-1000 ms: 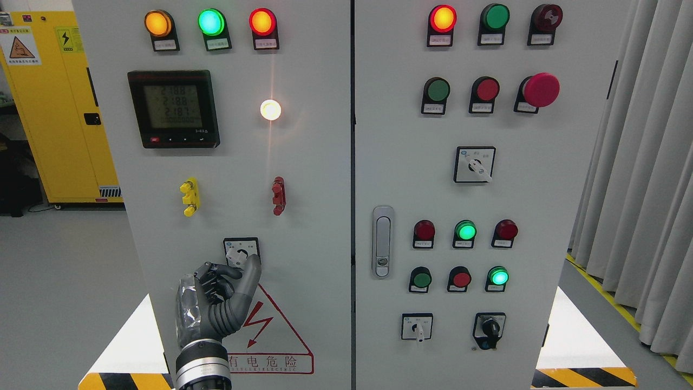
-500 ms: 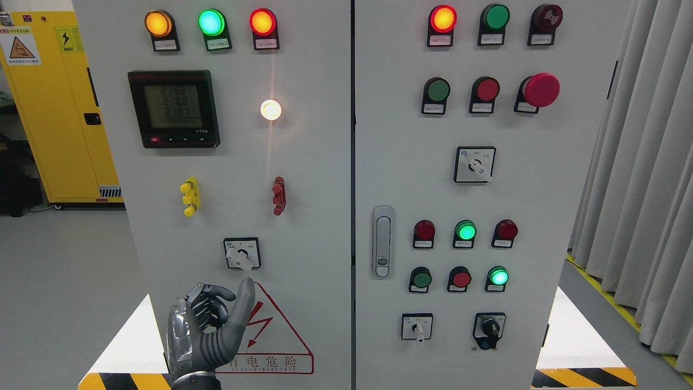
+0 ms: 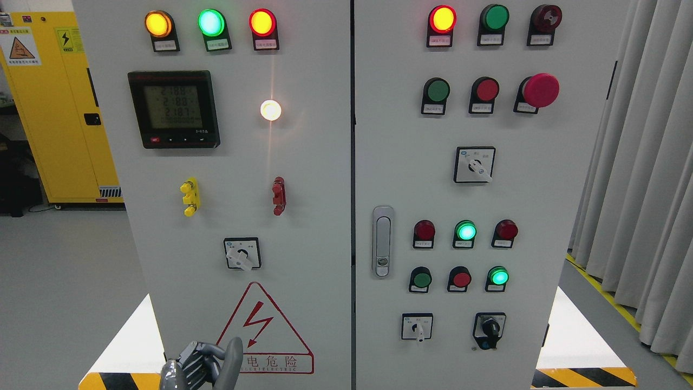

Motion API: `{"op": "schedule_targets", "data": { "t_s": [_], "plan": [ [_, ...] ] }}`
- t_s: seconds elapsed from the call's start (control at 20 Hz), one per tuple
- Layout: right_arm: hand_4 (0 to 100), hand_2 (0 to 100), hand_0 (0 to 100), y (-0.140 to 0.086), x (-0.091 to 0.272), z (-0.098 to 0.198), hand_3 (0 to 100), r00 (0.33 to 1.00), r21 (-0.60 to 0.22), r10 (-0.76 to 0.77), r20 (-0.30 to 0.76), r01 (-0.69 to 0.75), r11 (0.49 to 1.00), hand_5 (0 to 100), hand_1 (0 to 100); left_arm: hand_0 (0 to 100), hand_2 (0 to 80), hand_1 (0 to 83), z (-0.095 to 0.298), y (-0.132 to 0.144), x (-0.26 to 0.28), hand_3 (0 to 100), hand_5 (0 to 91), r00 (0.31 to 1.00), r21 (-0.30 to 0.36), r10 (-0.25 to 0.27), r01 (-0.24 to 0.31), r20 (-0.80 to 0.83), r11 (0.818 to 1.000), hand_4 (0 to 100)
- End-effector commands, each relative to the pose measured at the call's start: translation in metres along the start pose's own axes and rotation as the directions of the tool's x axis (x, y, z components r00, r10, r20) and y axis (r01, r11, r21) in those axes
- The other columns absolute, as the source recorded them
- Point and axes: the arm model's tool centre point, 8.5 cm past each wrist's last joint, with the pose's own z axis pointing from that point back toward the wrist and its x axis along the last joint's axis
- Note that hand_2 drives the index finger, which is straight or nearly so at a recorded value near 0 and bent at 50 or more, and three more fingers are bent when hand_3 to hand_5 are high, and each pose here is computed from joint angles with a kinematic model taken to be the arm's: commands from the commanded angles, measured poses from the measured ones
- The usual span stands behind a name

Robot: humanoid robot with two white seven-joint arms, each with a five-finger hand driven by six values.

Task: Turn on light switch 1

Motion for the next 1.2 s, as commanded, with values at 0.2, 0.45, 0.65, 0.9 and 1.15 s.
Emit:
{"op": "schedule_targets", "data": {
  "t_s": [0.2, 0.45, 0.65, 0.9, 1.15],
  "plan": [
    [0, 4, 0, 0.000, -0.001, 0.000, 0, 1.000, -0.003, -0.028, -0.007, 0.028, 1.000, 0, 50, 0, 68.0, 42.8, 0.099, 0.100, -0.139, 100, 86.2, 0.956, -0.009, -0.036, 0.035, -0.292, 0.999, 99],
    [0, 4, 0, 0.000, -0.001, 0.000, 0, 1.000, -0.002, -0.028, -0.007, 0.028, 1.000, 0, 50, 0, 64.8, 42.4, 0.167, 0.127, -0.209, 100, 83.5, 0.880, 0.027, -0.037, 0.056, -0.474, 0.998, 97],
    [0, 4, 0, 0.000, -0.001, 0.000, 0, 1.000, -0.002, -0.028, -0.007, 0.028, 1.000, 0, 50, 0, 62.5, 41.8, 0.240, 0.141, -0.260, 99, 78.3, 0.776, -0.024, -0.056, 0.053, -0.628, 0.998, 94],
    [0, 4, 0, 0.000, -0.001, 0.000, 0, 1.000, -0.002, -0.028, -0.007, 0.028, 1.000, 0, 50, 0, 43.3, 38.0, 0.343, 0.149, -0.297, 74, 47.9, 0.537, -0.101, -0.067, -0.034, -0.841, 0.994, 73],
    [0, 4, 0, 0.000, -0.001, 0.000, 0, 1.000, -0.003, -0.028, -0.007, 0.028, 1.000, 0, 50, 3, 15.7, 42.7, 0.401, 0.138, -0.309, 41, 3.3, 0.348, -0.133, -0.073, -0.151, -0.934, 0.980, 40]
  ]
}}
